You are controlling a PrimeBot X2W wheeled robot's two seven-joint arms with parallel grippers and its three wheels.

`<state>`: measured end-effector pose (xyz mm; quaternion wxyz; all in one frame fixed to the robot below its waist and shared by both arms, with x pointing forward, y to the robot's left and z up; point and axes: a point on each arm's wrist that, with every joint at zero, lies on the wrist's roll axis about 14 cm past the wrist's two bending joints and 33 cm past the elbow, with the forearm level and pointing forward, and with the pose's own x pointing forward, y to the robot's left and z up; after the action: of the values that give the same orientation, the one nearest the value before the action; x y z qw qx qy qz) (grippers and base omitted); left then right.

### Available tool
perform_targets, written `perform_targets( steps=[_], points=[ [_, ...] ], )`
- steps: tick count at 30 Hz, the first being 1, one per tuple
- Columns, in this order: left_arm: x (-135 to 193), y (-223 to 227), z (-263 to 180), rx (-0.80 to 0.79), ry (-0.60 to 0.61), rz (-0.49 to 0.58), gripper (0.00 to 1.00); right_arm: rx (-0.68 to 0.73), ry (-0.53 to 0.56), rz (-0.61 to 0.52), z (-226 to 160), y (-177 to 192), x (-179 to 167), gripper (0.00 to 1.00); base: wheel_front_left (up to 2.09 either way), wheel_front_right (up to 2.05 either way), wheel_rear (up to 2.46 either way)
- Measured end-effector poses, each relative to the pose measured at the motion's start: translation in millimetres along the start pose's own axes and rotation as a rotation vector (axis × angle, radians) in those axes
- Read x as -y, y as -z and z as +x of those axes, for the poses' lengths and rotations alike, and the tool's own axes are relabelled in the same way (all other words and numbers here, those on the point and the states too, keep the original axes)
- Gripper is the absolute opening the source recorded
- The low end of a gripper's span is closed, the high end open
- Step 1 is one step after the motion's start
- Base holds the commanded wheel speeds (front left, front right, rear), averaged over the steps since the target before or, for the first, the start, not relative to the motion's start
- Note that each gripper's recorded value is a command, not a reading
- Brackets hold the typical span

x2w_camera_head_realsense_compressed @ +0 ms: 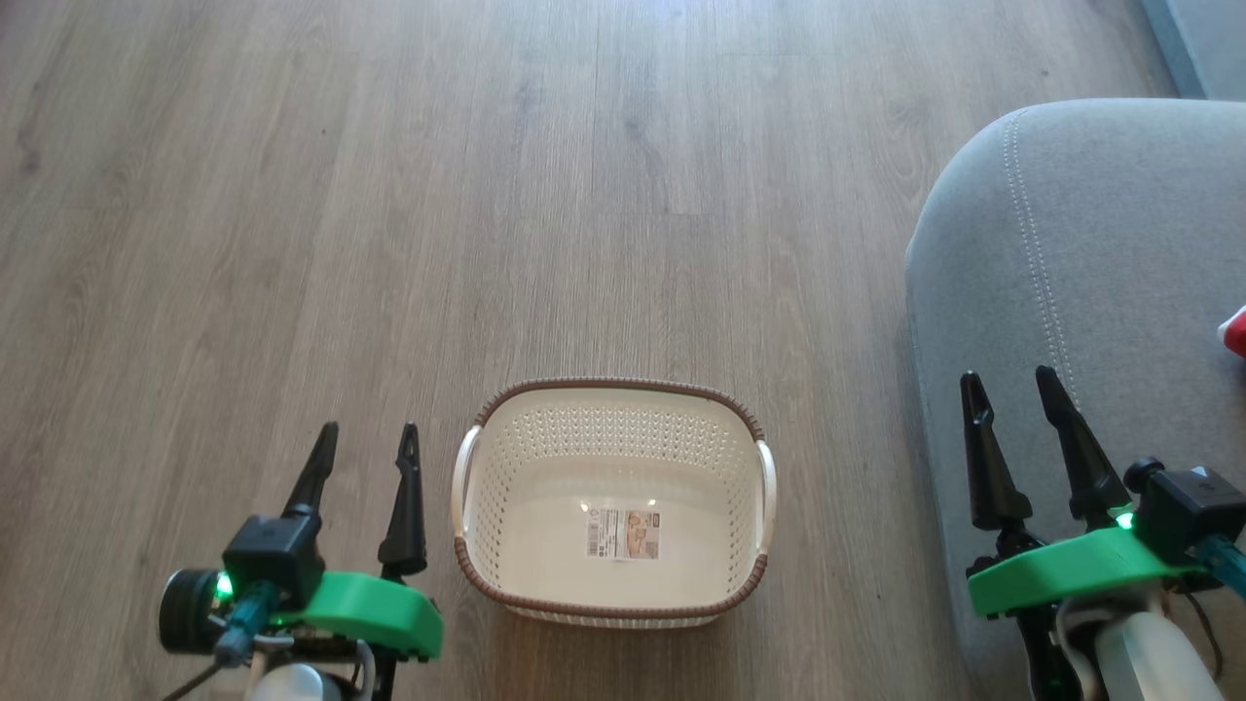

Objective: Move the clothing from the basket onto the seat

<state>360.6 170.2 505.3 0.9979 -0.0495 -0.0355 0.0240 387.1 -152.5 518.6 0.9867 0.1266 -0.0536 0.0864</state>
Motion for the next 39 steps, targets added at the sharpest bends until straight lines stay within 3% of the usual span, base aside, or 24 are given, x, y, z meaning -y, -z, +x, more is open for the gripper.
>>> perform_targets(
  steps=[36,37,39],
  points=[
    [-4.1,-4.1,-4.6,0.010,0.026,-0.086,1.00,-0.016,0.014,0.018,-3.7,4.9,2.3,1.00,0.00,0.00,0.00],
    [-4.2,-4.1,-4.6,0.010,0.025,-0.092,0.00,-0.016,0.014,0.018,-3.8,4.9,2.4,0.00,0.00,0.00,0.00],
    [-5.9,5.3,-7.1,-0.020,0.018,-0.092,0.00,-0.044,0.020,0.021,-6.4,13.6,3.8,0.00,0.00,0.00,0.00]
  ],
)
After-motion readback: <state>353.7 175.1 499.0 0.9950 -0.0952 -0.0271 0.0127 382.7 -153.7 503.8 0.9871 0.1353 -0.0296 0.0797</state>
